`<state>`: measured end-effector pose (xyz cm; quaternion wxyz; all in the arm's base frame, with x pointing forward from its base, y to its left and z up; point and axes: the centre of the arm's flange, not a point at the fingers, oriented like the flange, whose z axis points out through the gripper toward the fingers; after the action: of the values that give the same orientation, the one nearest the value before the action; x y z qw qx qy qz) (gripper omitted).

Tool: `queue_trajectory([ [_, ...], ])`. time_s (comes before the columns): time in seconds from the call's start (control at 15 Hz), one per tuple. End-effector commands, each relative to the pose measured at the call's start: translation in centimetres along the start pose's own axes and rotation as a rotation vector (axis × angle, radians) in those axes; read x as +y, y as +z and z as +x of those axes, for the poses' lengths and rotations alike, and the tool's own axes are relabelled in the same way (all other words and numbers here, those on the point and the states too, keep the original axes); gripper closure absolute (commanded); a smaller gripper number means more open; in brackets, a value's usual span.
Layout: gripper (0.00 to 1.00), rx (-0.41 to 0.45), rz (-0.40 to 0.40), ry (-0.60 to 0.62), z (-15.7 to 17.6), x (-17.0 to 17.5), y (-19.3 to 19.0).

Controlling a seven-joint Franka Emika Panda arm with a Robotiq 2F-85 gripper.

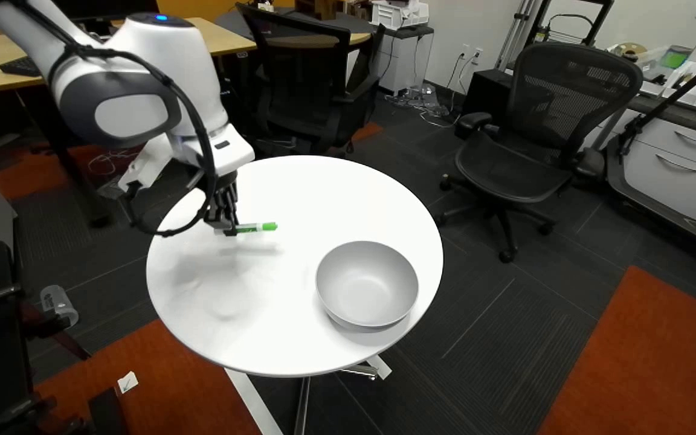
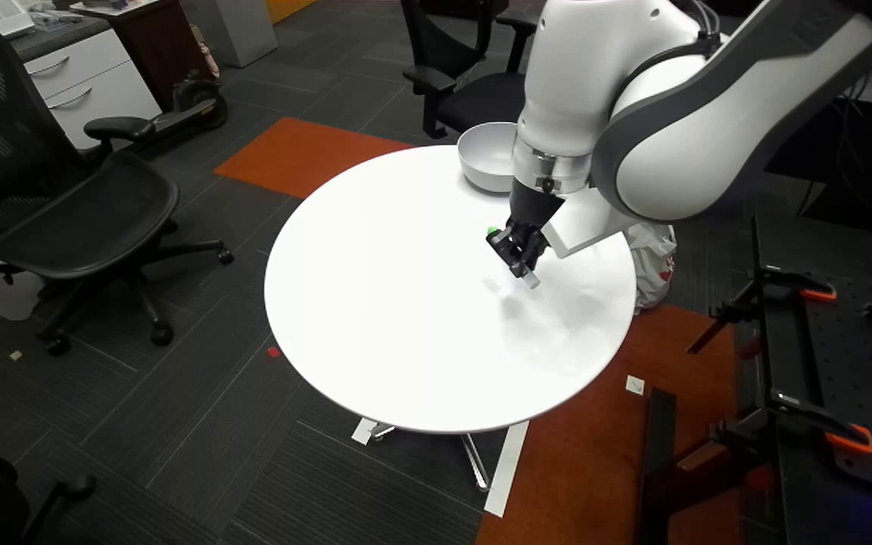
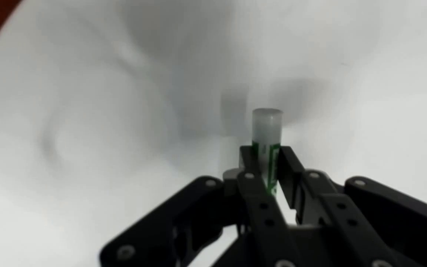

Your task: Move the marker to the left

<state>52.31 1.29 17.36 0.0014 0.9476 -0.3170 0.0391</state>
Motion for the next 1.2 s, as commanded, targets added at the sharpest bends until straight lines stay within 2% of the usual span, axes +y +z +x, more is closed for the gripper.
queue_trajectory([
  [0.0,0.95,0.037,0.043,-0.046,0.9,-4.9,-3.2],
  [0.27,0.95,0.031,0.094,-0.128,0.0,-9.8,-4.3],
  [0.6,0.95,-0.014,0.113,-0.184,-1.4,-14.9,-3.8],
  [1.13,0.95,-0.069,0.075,-0.209,-0.5,-18.2,-0.9],
])
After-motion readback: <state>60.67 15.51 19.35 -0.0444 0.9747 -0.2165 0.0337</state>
